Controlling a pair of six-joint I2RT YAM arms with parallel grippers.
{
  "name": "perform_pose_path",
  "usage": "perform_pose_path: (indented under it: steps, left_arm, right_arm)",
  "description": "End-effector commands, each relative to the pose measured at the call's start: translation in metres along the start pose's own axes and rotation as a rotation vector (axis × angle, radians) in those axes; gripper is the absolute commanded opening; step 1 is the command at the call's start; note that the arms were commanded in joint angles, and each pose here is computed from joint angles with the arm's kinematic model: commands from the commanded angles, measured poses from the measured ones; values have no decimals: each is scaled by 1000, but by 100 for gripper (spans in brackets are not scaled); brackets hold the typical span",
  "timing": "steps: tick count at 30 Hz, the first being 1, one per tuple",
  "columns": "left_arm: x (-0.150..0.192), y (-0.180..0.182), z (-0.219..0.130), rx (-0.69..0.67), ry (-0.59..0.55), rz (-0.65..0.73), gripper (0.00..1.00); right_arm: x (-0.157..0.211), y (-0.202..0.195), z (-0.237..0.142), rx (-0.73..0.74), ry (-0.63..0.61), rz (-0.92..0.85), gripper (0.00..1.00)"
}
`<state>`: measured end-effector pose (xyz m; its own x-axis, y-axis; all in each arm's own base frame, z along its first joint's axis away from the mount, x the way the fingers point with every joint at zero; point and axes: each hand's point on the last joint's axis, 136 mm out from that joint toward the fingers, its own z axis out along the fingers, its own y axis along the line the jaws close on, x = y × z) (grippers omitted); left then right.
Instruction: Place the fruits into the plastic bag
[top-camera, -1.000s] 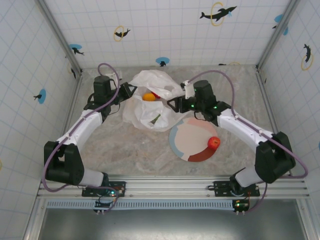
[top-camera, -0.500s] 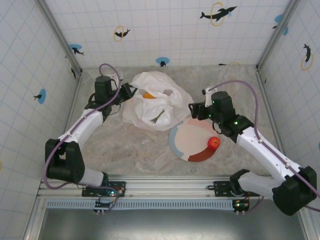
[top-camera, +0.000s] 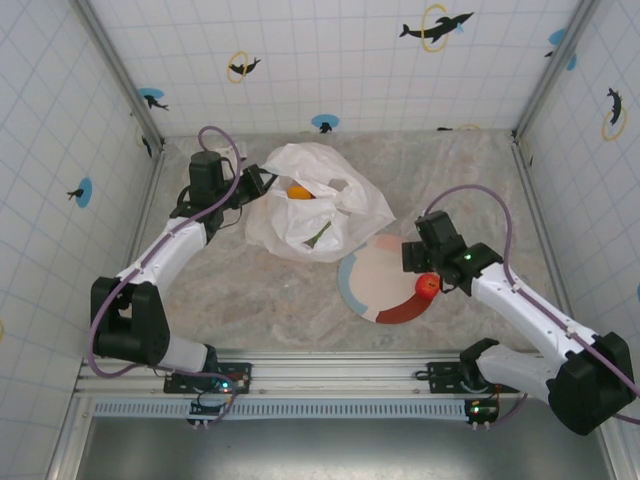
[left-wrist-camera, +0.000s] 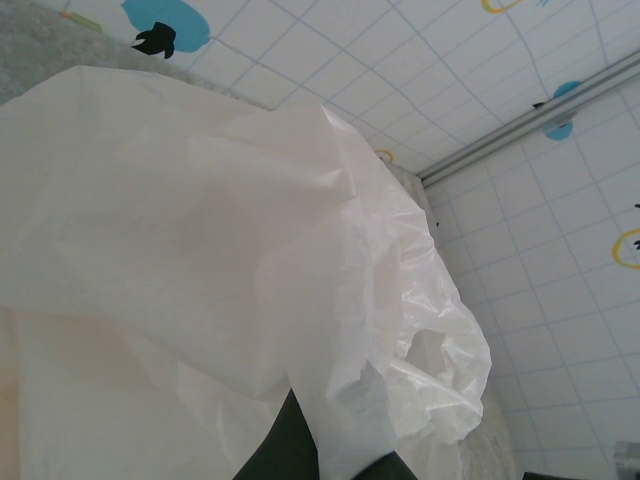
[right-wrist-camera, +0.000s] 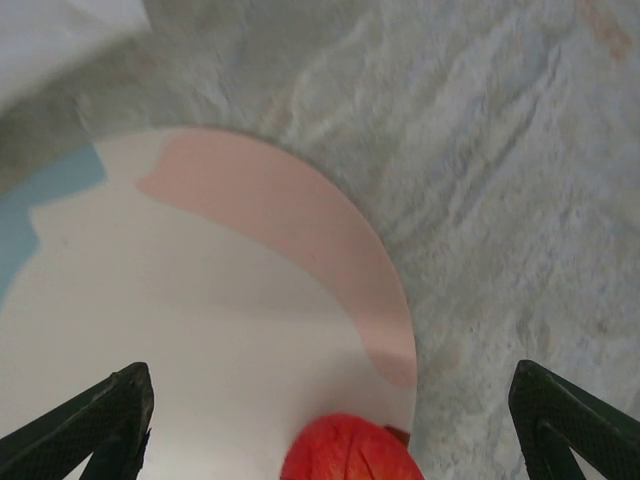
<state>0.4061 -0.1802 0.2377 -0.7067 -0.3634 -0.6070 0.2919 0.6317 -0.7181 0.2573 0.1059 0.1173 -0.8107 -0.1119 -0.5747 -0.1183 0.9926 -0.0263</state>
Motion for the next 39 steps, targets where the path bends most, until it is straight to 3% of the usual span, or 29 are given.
perform_pose_path:
  steps: [1, 11, 23, 32, 39]
  left_arm:
    - [-1, -1, 2, 13, 0, -7, 0]
    - [0, -2, 2, 10, 3, -4, 0]
    - [2, 0, 3, 4, 9, -8, 0]
    - [2, 1, 4, 3, 9, -7, 0]
    - [3, 1, 4, 2, 12, -11, 0]
  right_arm:
    - [27, -1, 9, -3, 76, 23, 95]
    - [67, -2, 33, 10, 218, 6, 99]
    - [84, -2, 41, 6, 254, -18, 78]
    - [56, 9, 30, -49, 155, -19, 61]
    - [-15, 44, -10, -210, -106, -15, 53]
